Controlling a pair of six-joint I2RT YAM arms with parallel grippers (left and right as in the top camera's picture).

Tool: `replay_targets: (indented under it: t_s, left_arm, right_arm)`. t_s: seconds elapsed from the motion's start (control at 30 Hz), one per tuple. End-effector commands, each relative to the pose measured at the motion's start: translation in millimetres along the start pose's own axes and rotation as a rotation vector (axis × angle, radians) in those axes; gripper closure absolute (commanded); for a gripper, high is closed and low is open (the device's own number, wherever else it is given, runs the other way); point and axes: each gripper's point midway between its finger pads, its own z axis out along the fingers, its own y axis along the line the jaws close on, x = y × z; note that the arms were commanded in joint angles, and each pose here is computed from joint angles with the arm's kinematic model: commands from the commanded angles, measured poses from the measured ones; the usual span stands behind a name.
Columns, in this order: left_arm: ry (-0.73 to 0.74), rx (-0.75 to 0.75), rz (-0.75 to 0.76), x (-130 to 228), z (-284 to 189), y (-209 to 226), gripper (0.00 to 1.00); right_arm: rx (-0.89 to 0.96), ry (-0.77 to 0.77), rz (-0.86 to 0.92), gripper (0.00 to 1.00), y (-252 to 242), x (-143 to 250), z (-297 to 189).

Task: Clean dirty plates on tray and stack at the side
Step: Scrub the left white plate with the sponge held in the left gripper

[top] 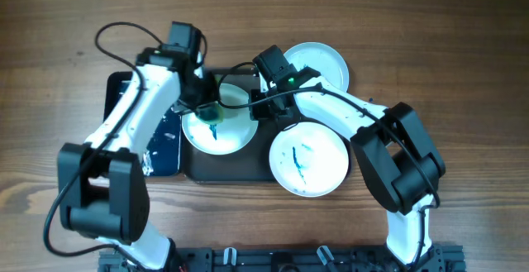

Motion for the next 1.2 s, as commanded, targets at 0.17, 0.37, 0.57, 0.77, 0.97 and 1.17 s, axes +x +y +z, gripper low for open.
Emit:
replay_targets:
  t_s: [0.17, 0.37, 0.57, 0.77, 0.97, 1.17]
  left_arm:
    - [0.129, -0.183, -0.004, 28.9, 55.4, 25.7, 0.96]
    - [0.241, -0.037, 0.127, 47.2, 68.8, 3.7, 0.96]
    - [0.254, 0.235, 0.286, 50.4, 65.0, -40.6, 0.96]
    - [0.037, -0.411, -0.062, 14.8, 59.5, 62.9, 0.96]
    - [0.090, -0.398, -0.066, 27.6, 59.4, 59.0, 0.96]
    - [0.304, 0.255, 0.277, 67.0, 62.6, -54.0, 0.96]
  right_arm:
    - [-0.001, 0.044, 0.039, 0.96, -7.4, 7.4, 8.3]
    - [-0.009, 0.051, 0.100, 0.96, -16.5, 10.3, 11.1]
    - [-0.014, 0.042, 0.100, 0.96, -16.7, 7.4, 10.8]
    - [-0.012, 0.038, 0.099, 0.96, -17.1, 6.7, 10.9]
    - [-0.012, 0.037, 0.099, 0.96, -17.0, 6.4, 10.9]
    - [-0.012, 0.038, 0.100, 0.96, -17.2, 6.7, 10.9]
